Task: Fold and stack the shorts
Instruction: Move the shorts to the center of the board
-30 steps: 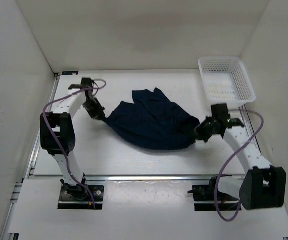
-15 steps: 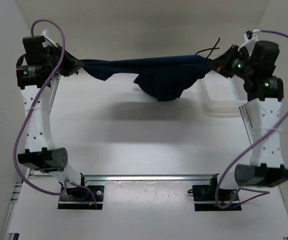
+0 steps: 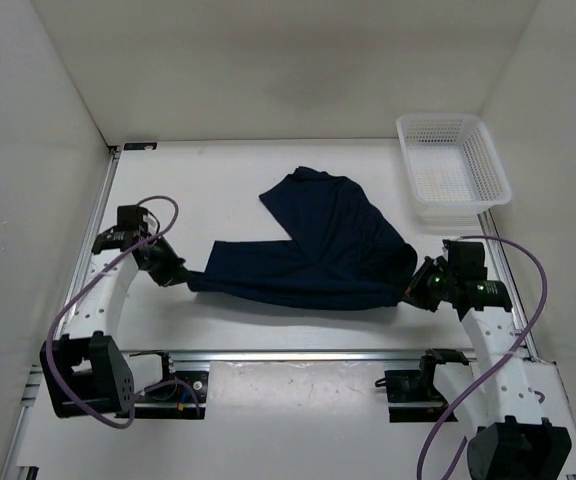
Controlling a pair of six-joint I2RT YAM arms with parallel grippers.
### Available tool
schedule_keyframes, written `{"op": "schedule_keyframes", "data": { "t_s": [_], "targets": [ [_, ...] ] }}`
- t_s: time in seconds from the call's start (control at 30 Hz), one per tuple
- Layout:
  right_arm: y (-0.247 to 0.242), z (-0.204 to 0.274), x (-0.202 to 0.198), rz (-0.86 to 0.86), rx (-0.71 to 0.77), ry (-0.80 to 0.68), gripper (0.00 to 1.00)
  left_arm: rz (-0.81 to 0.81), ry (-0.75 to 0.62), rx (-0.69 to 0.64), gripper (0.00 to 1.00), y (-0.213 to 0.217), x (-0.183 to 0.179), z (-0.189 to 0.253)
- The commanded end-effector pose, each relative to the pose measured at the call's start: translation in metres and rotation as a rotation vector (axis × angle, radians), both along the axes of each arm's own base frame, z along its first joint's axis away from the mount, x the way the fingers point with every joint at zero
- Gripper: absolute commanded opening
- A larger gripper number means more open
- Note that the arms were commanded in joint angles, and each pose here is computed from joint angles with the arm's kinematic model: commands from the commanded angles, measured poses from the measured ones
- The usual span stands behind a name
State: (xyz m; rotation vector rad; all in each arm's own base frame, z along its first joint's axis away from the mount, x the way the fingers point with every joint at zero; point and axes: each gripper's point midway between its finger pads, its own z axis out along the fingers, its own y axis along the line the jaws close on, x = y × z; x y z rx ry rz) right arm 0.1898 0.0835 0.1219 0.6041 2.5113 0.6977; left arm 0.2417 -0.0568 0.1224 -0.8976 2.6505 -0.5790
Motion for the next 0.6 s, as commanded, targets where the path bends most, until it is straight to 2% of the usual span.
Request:
{"op": "schedule_keyframes", "data": {
  "t_s": [0.0,0.27,0.47,0.57],
  "targets": [
    [-0.006,0.004,-0.003,-0.060,-0.016,-0.025,0.00,0.021,-0.146,0.087,0.10,0.014,0.002,0.017],
    [-0.018,0.001,-0.024,-0.084,-0.088,0.076,0.00,0.069,-0.153,0.112,0.10,0.018,-0.027,0.032],
    [-0.022,0.014,-0.039,-0.089,-0.110,0.048,0.00,0.123,-0.221,0.181,0.10,0.028,-0.061,0.073],
    [-0.018,0.021,-0.047,-0.076,-0.089,0.039,0.00,0.154,-0.209,0.240,0.10,0.036,-0.077,0.086]
  ]
}}
